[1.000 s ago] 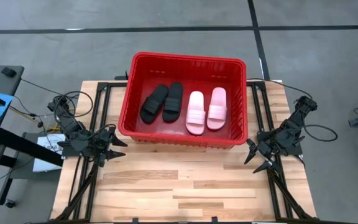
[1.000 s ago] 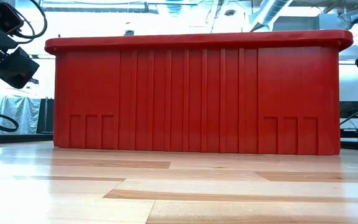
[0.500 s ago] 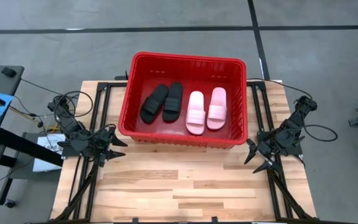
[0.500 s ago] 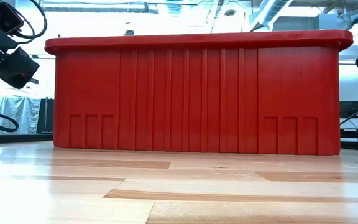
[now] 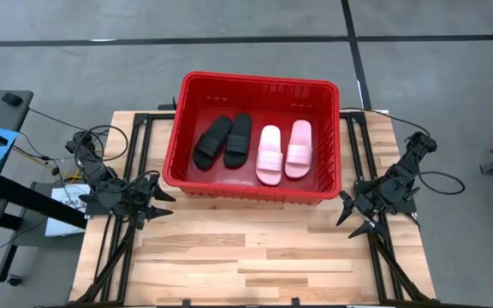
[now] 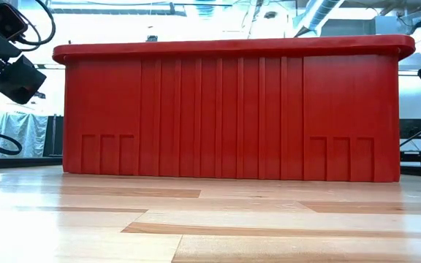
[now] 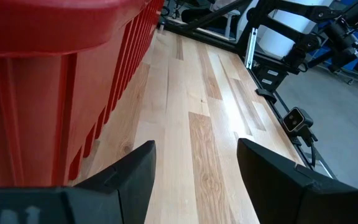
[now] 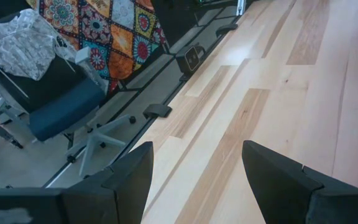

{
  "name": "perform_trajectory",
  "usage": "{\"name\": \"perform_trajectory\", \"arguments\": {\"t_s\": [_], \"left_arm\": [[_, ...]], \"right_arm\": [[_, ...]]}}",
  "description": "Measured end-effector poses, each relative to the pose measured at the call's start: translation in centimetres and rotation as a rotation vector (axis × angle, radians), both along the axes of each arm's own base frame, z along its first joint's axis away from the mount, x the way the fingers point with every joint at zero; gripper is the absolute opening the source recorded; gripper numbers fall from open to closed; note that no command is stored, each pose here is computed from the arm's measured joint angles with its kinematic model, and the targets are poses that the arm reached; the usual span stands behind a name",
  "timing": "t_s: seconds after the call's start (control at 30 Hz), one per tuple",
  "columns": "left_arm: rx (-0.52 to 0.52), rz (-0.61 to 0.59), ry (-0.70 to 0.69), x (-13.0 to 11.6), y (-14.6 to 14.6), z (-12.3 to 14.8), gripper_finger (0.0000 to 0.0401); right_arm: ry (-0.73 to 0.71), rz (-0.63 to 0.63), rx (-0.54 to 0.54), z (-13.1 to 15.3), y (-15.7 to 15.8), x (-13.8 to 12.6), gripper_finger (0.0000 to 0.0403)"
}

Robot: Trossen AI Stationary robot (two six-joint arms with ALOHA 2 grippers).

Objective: Pick and place slides into bin
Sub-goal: Return to Home Position

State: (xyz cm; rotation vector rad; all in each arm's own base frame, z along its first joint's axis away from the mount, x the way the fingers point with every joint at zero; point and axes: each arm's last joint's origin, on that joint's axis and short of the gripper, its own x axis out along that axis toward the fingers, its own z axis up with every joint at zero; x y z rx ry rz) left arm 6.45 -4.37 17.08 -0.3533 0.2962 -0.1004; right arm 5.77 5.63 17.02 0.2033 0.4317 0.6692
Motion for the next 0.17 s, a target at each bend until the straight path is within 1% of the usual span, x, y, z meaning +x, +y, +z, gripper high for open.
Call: {"name": "perform_trajectory", "arguments": {"t_s": [0.17], "left_arm": [[0.000,0.000,0.000,0.00,0.00,0.00,0.0216]], "right_arm": [[0.000,0.000,0.000,0.00,0.00,0.00,0.0240]]}}
